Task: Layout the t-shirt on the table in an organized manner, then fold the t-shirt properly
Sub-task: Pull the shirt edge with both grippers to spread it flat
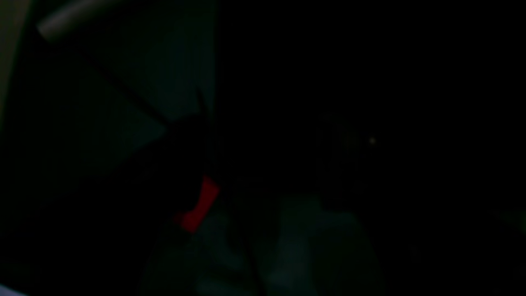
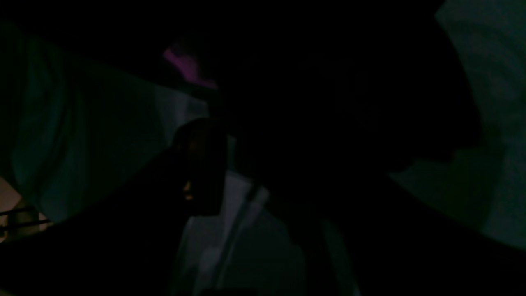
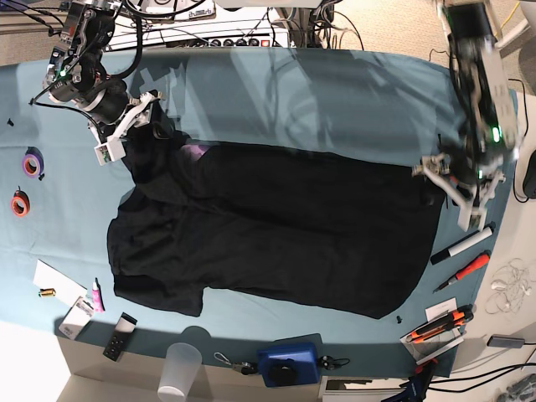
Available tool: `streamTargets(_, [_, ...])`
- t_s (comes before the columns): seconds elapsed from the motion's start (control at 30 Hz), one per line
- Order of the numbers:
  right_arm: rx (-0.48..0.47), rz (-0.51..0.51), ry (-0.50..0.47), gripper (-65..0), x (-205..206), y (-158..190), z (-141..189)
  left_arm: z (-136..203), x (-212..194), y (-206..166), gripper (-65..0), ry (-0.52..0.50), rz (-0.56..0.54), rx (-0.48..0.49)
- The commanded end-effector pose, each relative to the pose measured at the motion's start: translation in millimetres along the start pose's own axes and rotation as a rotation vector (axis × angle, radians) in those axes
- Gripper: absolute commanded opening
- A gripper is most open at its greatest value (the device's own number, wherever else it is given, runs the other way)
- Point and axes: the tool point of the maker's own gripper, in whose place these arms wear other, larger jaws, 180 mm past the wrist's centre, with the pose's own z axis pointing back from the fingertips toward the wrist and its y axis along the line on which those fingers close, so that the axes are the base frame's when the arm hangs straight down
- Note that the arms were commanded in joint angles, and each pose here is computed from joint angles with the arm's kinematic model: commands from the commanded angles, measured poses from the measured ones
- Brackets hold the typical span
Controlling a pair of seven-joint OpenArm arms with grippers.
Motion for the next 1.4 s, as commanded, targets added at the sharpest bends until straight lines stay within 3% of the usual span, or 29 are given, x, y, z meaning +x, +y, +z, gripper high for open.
streamTargets(0.0, [-0.007,0.022,-0.050,-34.3,14.3,-2.0,3.9,-0.3,13.3,2.6,-23.9,-0.036,-0.001,-0.009])
streamTargets(0.33, [-0.021,0.035,-0.098,-34.5,25.7,-4.7,3.9,-23.3,-22.2,8.9,-25.1,0.107,0.044,-0.037])
streamTargets(0.4, [-0.043,0.015,-0.096,-38.4,26.2,-9.0,3.8,-23.3,-21.9,8.9,-32.5,0.107,0.044,-0.037])
streamTargets(0.53, [-0.121,-0.012,-0.048,-65.0,17.3,-23.3,4.5,-22.7,-26.1,7.4,-59.5,0.129,0.053,-0.045])
streamTargets(0.57, [-0.142,-0.018,-0.034,-65.0,14.7,-27.2,5.0,-22.2,-27.9,5.2,-65.0,0.140,0.062,-0.057])
streamTargets(0.73, [-0.163,-0.023,0.000,-65.0,9.7,-32.5,10.1,-15.7,-39.3,-7.3,-65.0,0.227,0.113,-0.112])
streamTargets(0.87, [-0.168,-0.086,-0.045,-65.0,16.9,-41.7,28.5,-8.4,-42.8,-9.7,-65.0,0.275,0.099,-0.111])
streamTargets(0.97, [-0.172,-0.118,-0.080,-65.0,20.7,-50.3,47.3,-3.0,-41.3,-15.0,-65.0,0.282,0.090,-0.130])
streamTargets(1.1, [-0.197,-0.157,-0.041,-65.0,7.5,-63.0,68.5,7.9,-44.8,-13.1,-65.0,0.275,0.055,-0.113])
streamTargets(1.37, [-0.183,-0.214,-0.039,-65.0,-9.5,-63.9,89.9,32.8,-94.4,-16.0,-65.0,0.355,0.022,-0.099])
